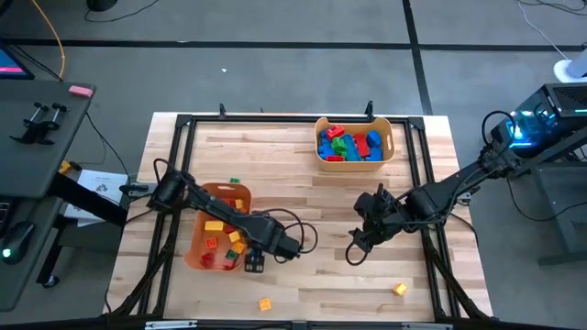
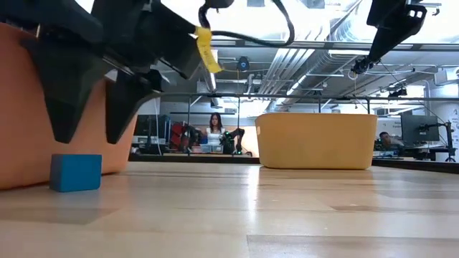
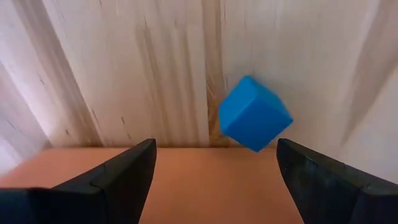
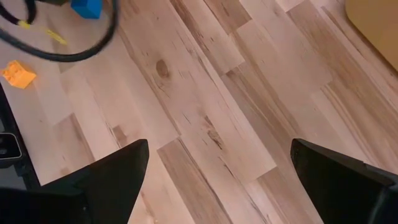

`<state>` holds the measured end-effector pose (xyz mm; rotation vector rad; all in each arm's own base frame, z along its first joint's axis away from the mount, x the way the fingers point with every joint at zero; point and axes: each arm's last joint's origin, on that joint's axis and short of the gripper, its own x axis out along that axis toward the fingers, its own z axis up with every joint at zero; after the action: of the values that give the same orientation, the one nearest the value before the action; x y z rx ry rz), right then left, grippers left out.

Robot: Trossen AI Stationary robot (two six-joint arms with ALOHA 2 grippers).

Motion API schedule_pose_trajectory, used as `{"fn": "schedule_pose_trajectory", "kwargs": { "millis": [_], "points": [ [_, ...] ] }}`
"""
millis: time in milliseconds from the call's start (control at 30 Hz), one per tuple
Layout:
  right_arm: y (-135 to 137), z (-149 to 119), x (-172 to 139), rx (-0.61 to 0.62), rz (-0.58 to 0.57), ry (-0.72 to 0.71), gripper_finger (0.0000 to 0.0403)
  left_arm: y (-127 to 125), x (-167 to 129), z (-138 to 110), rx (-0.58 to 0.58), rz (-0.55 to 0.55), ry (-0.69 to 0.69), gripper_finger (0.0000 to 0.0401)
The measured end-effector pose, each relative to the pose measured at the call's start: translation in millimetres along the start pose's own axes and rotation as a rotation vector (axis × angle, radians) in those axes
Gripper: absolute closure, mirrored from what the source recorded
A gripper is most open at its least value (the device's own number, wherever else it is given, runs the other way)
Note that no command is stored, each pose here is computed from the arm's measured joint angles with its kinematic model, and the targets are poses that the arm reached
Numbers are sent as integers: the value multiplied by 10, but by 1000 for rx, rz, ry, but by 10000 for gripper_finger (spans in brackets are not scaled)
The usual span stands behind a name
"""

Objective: Sort blocks by size
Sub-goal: Put the blue block into the orange bin

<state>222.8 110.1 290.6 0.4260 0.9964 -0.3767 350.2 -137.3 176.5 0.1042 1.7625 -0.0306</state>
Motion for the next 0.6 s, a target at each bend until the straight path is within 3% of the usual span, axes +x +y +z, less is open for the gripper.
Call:
{"fn": "schedule_pose_trajectory", "kwargs": {
  "millis": [133, 400, 600],
  "points": [
    [0, 0, 0, 6, 1, 0, 13, 41, 12, 11, -14, -54, 26, 82],
    [1, 0, 0, 6, 1, 1, 13, -83, 11, -24, 122, -144, 43, 82],
    [1, 0, 0, 5, 2, 2, 13, -198, 16, -18, 215, -88, -16, 82]
  ]
}}
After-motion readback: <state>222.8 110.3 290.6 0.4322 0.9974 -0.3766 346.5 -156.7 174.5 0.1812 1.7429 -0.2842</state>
